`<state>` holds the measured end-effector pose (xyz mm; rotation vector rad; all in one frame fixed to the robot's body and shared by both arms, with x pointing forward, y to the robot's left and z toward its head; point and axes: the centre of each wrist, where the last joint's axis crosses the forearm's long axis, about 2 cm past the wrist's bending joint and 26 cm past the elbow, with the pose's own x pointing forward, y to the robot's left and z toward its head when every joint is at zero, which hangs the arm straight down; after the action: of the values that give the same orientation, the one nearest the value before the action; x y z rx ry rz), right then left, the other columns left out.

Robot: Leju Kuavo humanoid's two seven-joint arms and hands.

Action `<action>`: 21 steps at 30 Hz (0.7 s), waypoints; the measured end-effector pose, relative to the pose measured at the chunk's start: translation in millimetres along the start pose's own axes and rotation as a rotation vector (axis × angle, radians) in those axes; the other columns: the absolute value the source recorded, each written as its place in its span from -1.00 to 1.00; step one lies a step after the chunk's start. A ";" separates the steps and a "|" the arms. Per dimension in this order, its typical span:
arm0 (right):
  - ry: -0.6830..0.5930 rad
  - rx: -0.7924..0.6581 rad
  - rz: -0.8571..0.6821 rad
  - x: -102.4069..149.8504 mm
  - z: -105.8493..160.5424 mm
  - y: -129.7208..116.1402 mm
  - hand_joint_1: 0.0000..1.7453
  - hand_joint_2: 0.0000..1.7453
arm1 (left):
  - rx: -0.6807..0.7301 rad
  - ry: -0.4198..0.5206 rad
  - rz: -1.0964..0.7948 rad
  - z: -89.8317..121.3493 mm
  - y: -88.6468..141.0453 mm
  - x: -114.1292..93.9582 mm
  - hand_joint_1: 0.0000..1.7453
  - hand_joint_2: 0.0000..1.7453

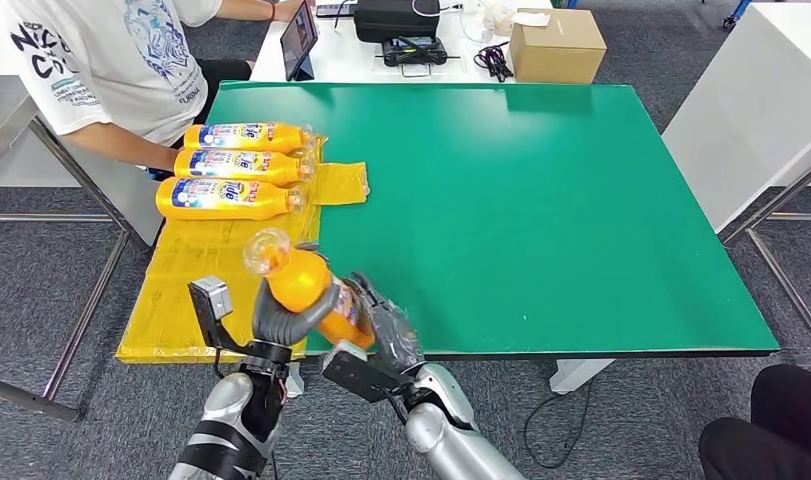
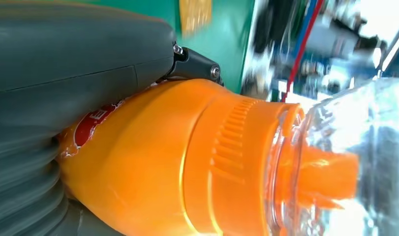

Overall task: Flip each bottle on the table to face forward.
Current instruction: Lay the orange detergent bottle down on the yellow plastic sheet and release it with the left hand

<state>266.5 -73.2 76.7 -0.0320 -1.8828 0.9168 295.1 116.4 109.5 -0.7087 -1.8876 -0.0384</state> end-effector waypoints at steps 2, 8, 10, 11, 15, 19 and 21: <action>-0.004 -0.043 -0.017 3.3 -2.2 -7.5 -1.00 -1.00 | 0.051 -0.015 -0.044 -3.5 6.2 3.7 1.00 1.00; -0.042 -0.165 -0.030 11.8 -4.6 -30.5 -1.00 -1.00 | 0.179 -0.045 -0.120 -10.6 21.2 11.6 1.00 1.00; -0.060 -0.200 -0.034 14.5 -4.4 -35.7 -1.00 -1.00 | 0.203 -0.051 -0.133 -12.2 24.0 13.1 1.00 1.00; -0.072 -0.220 -0.037 16.2 -4.2 -38.2 -1.00 -1.00 | 0.215 -0.055 -0.140 -13.3 25.3 13.9 1.00 1.00; -0.126 -0.297 -0.050 23.1 -3.9 -47.3 -1.00 -1.00 | 0.260 -0.080 -0.196 -19.0 30.6 17.6 1.00 1.00; -0.208 -0.402 -0.076 35.5 -2.9 -59.9 -1.00 -1.00 | 0.301 -0.136 -0.379 -30.2 37.7 25.1 1.00 1.00; -0.244 -0.447 -0.082 42.2 -2.9 -68.0 -1.00 -1.00 | 0.312 -0.164 -0.476 -37.0 41.8 29.9 1.00 1.00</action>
<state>272.0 -103.1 150.8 -0.1162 -2.2684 0.4447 338.7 151.7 138.8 -0.0443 -2.1213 0.0127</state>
